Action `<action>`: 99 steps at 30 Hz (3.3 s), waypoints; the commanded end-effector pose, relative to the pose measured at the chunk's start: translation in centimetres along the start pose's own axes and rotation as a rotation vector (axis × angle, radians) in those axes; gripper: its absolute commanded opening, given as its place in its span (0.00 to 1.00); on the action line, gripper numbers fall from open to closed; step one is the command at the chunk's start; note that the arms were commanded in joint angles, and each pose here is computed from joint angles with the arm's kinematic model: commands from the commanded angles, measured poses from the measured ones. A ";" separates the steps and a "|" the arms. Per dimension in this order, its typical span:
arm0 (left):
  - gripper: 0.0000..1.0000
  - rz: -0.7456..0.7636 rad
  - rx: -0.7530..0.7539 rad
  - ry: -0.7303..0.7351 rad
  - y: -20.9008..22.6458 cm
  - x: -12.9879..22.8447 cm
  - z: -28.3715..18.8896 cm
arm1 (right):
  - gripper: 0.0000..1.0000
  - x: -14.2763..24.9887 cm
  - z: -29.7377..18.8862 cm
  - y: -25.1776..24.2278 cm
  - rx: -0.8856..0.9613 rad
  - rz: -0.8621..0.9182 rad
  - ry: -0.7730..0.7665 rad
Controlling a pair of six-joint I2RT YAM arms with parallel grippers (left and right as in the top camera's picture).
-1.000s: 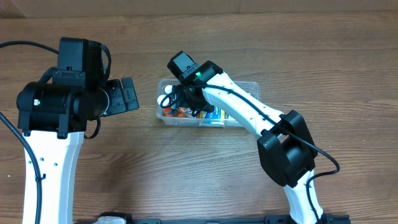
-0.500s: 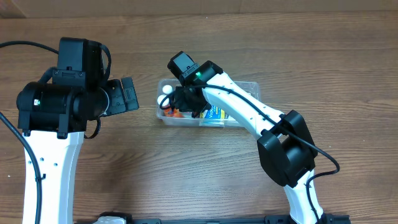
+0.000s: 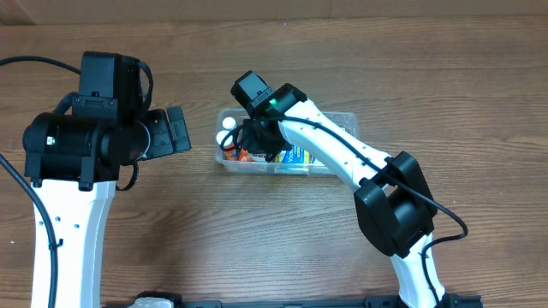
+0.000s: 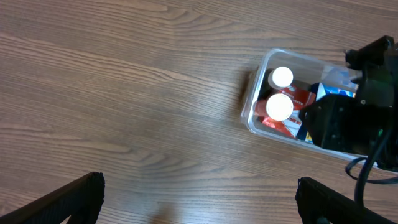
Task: Pack container
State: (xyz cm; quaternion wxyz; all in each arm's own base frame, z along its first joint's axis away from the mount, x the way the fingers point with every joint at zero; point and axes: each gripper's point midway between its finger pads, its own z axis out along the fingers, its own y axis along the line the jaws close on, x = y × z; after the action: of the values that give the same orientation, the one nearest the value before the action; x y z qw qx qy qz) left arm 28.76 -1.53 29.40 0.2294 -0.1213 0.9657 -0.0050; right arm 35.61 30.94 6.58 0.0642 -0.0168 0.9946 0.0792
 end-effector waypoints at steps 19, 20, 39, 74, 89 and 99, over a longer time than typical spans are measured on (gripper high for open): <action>1.00 0.050 -0.064 0.012 0.2 -1.9 3.0 | 1.00 -5.4 -20.5 -30.9 0.205 0.495 -0.242; 1.00 0.084 -0.063 0.031 0.0 -1.9 3.6 | 1.00 -4.9 -20.2 -31.3 0.211 0.506 -0.221; 1.00 0.081 0.146 -0.297 1.3 7.5 3.4 | 1.00 13.7 -21.5 -29.0 0.135 0.469 -0.499; 1.00 0.034 0.135 -0.321 3.4 12.3 3.7 | 1.00 11.3 -20.7 -24.5 -0.141 -0.007 -1.206; 1.00 0.034 0.135 -0.321 3.4 12.3 3.7 | 1.00 10.2 -16.3 -27.6 0.021 0.007 -1.414; 1.00 0.033 0.135 -0.321 3.4 12.3 3.7 | 1.00 10.3 -16.2 -26.6 -0.022 -0.030 -1.409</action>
State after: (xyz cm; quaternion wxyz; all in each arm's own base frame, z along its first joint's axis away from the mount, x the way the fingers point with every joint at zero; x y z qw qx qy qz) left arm 18.90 -1.22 20.33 0.3853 -0.0787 0.9181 -0.0487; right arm 24.60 1.61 17.06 0.6916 0.0305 0.7173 0.0784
